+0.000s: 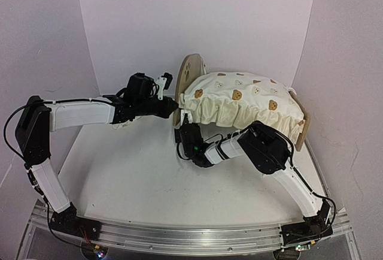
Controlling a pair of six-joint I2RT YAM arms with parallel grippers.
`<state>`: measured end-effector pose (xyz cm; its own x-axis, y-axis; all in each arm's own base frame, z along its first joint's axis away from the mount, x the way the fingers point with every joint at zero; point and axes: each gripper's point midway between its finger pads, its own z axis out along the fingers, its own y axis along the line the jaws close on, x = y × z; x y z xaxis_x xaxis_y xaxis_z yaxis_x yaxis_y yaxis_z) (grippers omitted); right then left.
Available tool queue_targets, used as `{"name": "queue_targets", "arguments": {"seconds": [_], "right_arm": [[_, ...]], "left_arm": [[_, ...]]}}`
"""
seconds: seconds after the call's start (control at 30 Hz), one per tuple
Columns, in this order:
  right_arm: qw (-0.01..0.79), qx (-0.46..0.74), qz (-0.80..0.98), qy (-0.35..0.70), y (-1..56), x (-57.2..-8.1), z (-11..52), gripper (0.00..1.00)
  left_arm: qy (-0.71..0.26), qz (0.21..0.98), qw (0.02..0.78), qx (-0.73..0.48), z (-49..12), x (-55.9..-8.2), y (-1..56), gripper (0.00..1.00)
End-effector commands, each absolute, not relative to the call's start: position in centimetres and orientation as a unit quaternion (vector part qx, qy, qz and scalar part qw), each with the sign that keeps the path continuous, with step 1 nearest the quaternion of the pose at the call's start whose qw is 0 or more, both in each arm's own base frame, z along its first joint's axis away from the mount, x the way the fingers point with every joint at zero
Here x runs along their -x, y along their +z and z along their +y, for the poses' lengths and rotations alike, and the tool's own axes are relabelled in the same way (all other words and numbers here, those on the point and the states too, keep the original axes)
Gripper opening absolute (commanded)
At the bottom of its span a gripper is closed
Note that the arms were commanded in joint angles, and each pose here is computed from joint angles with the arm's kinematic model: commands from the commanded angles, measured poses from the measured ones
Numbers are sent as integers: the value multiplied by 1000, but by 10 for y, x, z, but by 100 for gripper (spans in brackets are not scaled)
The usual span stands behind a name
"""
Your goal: Set up the pet bed
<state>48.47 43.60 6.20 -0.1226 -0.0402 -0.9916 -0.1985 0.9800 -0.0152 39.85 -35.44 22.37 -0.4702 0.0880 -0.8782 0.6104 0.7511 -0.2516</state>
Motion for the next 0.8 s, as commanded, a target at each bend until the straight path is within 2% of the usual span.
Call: {"name": "queue_targets", "arguments": {"seconds": [0.0, 0.1, 0.2, 0.4, 0.57, 0.77], "right_arm": [[668, 107, 718, 163, 110, -461, 452, 0], [582, 126, 765, 245, 105, -423, 455, 0], [480, 161, 812, 290, 87, -389, 459, 0], [339, 234, 837, 360, 75, -332, 473, 0], [287, 251, 836, 393, 78, -302, 469, 0], [263, 297, 815, 423, 78, -273, 470, 0]], "left_arm": [[-365, 690, 592, -199, -367, -392, 361, 0], [-354, 697, 592, -195, -364, -398, 353, 0], [-347, 702, 591, -194, -361, -401, 346, 0], [-330, 719, 579, -199, -360, -404, 319, 0], [-314, 750, 546, -201, -359, -407, 271, 0], [-291, 779, 518, -199, -350, -406, 225, 0]]}}
